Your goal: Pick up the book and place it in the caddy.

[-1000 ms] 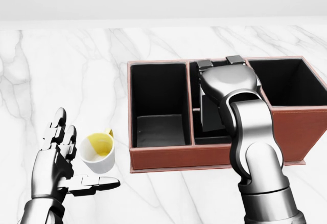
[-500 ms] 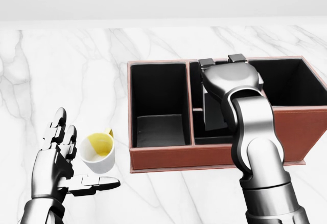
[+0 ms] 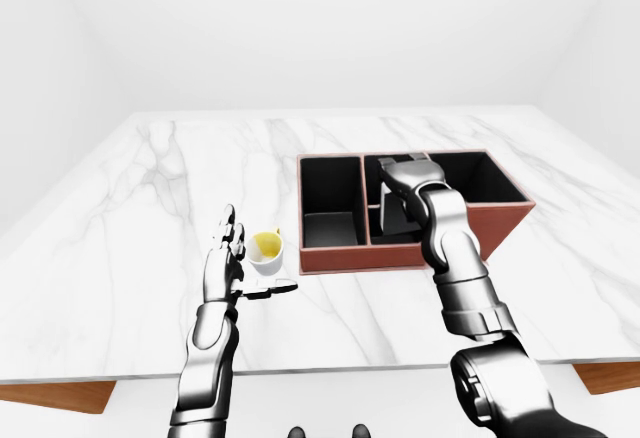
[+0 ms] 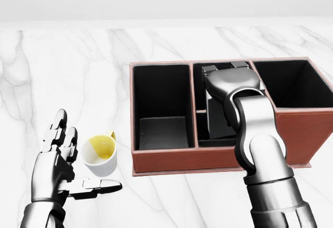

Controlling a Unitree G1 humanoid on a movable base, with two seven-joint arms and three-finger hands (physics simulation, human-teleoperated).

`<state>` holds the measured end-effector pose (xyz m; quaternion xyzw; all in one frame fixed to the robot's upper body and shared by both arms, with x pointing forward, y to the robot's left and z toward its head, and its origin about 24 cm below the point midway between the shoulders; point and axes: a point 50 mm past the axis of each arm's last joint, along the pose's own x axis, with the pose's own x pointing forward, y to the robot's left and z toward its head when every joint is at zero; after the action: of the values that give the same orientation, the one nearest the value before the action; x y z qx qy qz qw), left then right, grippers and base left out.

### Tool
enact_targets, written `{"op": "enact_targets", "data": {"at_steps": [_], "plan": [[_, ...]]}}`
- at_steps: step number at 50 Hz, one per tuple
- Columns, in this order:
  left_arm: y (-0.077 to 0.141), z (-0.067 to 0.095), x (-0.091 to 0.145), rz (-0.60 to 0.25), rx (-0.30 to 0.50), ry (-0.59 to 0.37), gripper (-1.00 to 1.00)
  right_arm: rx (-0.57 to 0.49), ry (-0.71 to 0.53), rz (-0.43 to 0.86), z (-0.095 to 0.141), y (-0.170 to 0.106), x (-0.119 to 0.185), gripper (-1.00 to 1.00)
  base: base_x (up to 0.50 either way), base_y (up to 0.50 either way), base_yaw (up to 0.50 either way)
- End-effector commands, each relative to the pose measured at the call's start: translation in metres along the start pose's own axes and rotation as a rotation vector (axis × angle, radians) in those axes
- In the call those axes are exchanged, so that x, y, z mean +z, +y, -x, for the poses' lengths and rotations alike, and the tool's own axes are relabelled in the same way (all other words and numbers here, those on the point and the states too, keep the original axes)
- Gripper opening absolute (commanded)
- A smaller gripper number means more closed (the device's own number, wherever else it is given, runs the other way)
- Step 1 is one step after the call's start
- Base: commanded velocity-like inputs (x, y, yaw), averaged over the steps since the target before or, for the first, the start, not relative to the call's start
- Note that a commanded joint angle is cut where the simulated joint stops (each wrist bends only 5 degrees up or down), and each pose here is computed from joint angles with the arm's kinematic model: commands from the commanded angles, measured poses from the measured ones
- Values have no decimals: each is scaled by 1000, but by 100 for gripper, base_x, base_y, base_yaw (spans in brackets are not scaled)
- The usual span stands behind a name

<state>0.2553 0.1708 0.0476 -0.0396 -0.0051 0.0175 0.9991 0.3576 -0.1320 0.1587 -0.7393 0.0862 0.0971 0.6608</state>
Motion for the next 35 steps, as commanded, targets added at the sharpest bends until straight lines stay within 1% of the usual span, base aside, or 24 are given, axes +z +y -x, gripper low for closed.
{"op": "enact_targets", "data": {"at_steps": [1,10,12,35], "plan": [[1,-1,0,1,2,-1,100,-15,35,46,-4,-12,-4,-100,0,0,0],[1,-2,-2,0,1,-1,100,-21,54,62,-6,-17,-8,-100,0,0,0],[0,-1,-1,0,1,-1,100,-24,54,58,-9,-24,-9,-100,0,0,0],[0,0,-2,1,0,-1,100,24,16,50,-15,-18,1,-100,0,0,0]]}}
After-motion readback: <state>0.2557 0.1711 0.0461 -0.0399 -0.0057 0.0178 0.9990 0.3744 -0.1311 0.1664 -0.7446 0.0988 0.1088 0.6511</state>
